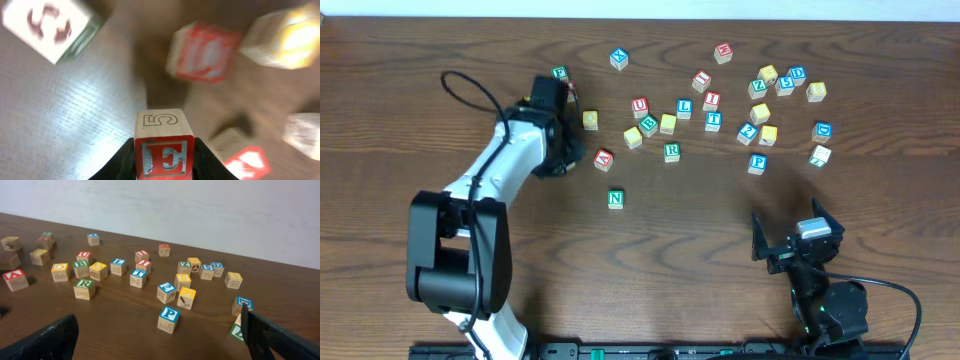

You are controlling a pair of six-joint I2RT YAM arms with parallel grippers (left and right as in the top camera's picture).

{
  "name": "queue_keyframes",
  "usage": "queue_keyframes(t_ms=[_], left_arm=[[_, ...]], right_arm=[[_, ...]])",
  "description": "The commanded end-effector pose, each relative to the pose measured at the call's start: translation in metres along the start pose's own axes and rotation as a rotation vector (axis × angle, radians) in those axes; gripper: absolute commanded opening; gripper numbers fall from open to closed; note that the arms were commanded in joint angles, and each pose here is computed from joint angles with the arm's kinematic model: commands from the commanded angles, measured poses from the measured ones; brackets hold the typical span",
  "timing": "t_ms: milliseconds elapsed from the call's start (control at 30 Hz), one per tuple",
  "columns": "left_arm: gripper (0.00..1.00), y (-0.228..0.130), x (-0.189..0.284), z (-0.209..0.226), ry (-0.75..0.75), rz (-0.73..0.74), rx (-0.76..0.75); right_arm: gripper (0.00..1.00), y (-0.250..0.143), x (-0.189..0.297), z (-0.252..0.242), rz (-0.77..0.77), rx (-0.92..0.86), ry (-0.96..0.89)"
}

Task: Spell out NEURIPS
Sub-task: 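Lower and close the left gripper on the red E block, then carry the red E block to the right of the N block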

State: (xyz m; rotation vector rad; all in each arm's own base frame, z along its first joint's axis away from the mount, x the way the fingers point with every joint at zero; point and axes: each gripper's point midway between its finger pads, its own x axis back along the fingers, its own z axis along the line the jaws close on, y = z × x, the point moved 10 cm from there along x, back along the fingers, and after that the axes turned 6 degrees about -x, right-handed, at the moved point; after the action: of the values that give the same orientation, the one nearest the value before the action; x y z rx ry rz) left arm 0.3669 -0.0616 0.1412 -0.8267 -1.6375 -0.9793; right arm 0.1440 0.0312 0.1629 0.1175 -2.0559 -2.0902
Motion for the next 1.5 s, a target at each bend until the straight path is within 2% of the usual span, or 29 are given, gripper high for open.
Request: queue_keyframes(t_ms=[0, 133, 267, 533, 767, 833, 967, 1200, 1467], left_arm=[[0.27, 0.023, 0.045, -0.017, -0.070, -0.101, -0.138], [0.26, 0.030, 0.073, -0.024, -0.079, -0.130, -0.245], [0.24, 0.022, 0.094, -0.027, -0.077, -0.125, -0.347], [0.23, -0.018, 0.106, -0.045, -0.062, -0.033, -0.534], [0.20, -0.064, 0.109, -0.080, -0.103, 0.035, -0.675], [0.19, -0.081, 0.110, -0.093, -0.118, 0.053, -0.686], [0.08, -0.103, 0.111, -0.106, -0.128, 0.072, -0.665], [0.08, -0.129, 0.103, -0.114, -0.011, -0.008, -0.605], [0.08, -0.162, 0.095, -0.132, -0.002, -0.117, -0.693]], right_arm=[[0.99, -0.001, 0.000, 0.000, 0.001, -0.002, 0.000], [0.99, -0.001, 0.000, 0.000, 0.001, -0.002, 0.000], [0.99, -0.001, 0.000, 0.000, 0.002, -0.002, 0.000], [0.99, -0.001, 0.000, 0.000, 0.002, -0.002, 0.000], [0.99, -0.001, 0.000, 0.000, 0.001, -0.002, 0.000], [0.99, -0.001, 0.000, 0.000, 0.002, -0.002, 0.000], [0.99, -0.001, 0.000, 0.000, 0.002, -0.002, 0.000], [0.99, -0.001, 0.000, 0.000, 0.002, -0.002, 0.000], [0.99, -0.001, 0.000, 0.000, 0.001, -0.002, 0.000]])
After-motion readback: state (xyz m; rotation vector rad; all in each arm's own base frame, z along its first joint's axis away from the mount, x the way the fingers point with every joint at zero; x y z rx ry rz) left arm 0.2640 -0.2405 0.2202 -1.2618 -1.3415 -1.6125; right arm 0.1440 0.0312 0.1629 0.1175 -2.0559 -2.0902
